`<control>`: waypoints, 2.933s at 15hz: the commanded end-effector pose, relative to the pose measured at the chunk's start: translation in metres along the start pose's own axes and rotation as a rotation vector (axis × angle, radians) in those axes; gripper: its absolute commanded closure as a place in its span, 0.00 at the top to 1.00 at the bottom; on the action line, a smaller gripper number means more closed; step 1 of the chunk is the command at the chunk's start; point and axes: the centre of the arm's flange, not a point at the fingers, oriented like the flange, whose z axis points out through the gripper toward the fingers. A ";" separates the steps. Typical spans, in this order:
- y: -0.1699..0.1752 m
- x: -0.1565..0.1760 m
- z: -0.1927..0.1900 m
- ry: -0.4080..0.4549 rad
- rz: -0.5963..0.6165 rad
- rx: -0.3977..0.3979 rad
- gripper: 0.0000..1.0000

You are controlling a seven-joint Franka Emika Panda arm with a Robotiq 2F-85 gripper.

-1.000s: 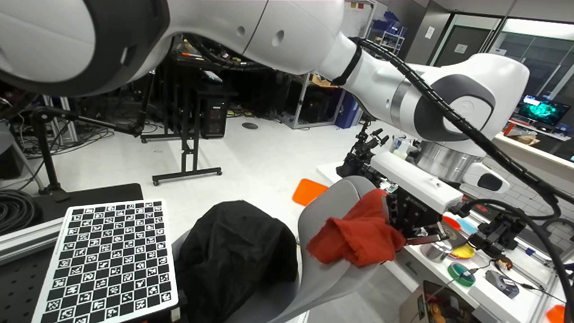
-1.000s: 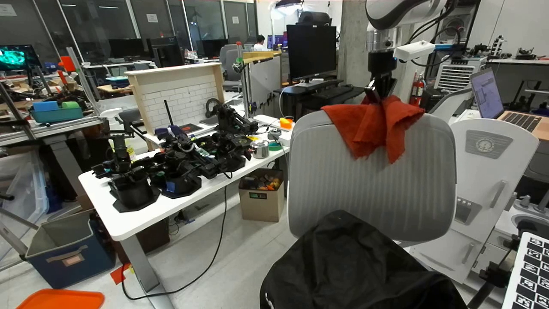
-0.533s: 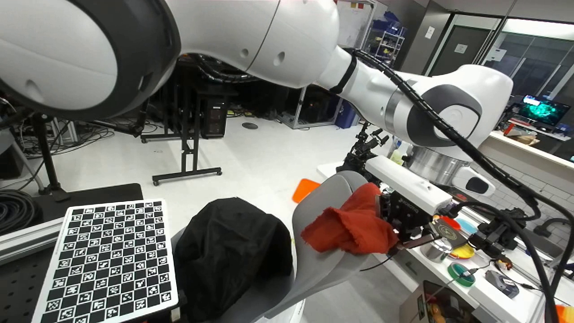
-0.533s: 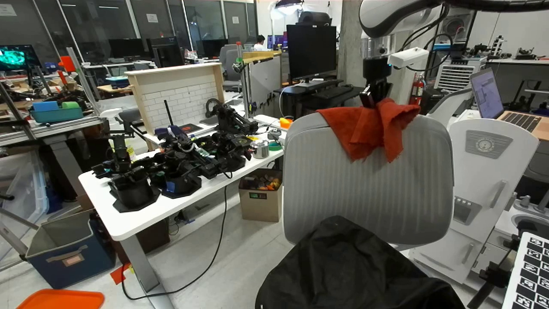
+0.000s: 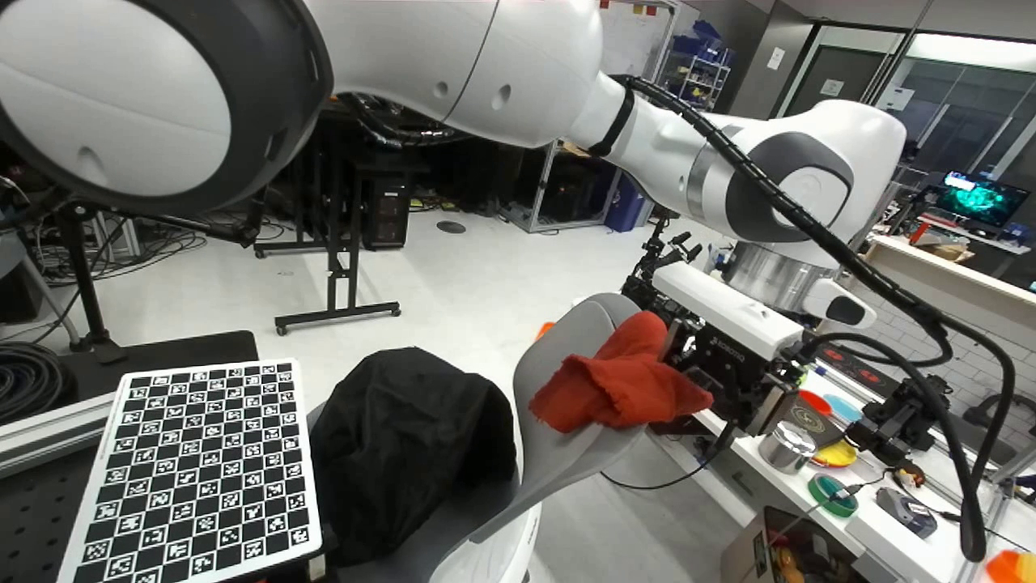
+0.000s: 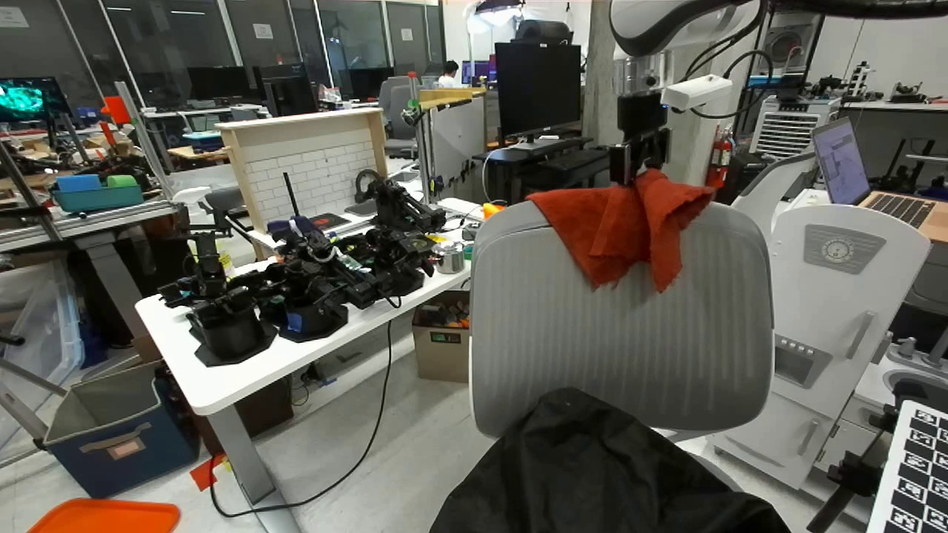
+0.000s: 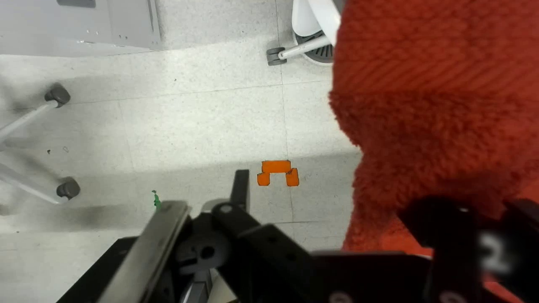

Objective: Lift the towel and bag from the seat and put them on the head seat

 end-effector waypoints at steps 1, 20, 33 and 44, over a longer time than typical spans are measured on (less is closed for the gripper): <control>-0.025 0.011 -0.052 0.047 -0.043 -0.020 1.00; -0.353 -0.042 0.013 0.066 -0.510 -0.033 1.00; -0.350 -0.081 0.138 -0.033 -0.633 -0.100 1.00; -0.357 -0.096 0.172 -0.070 -0.680 -0.134 1.00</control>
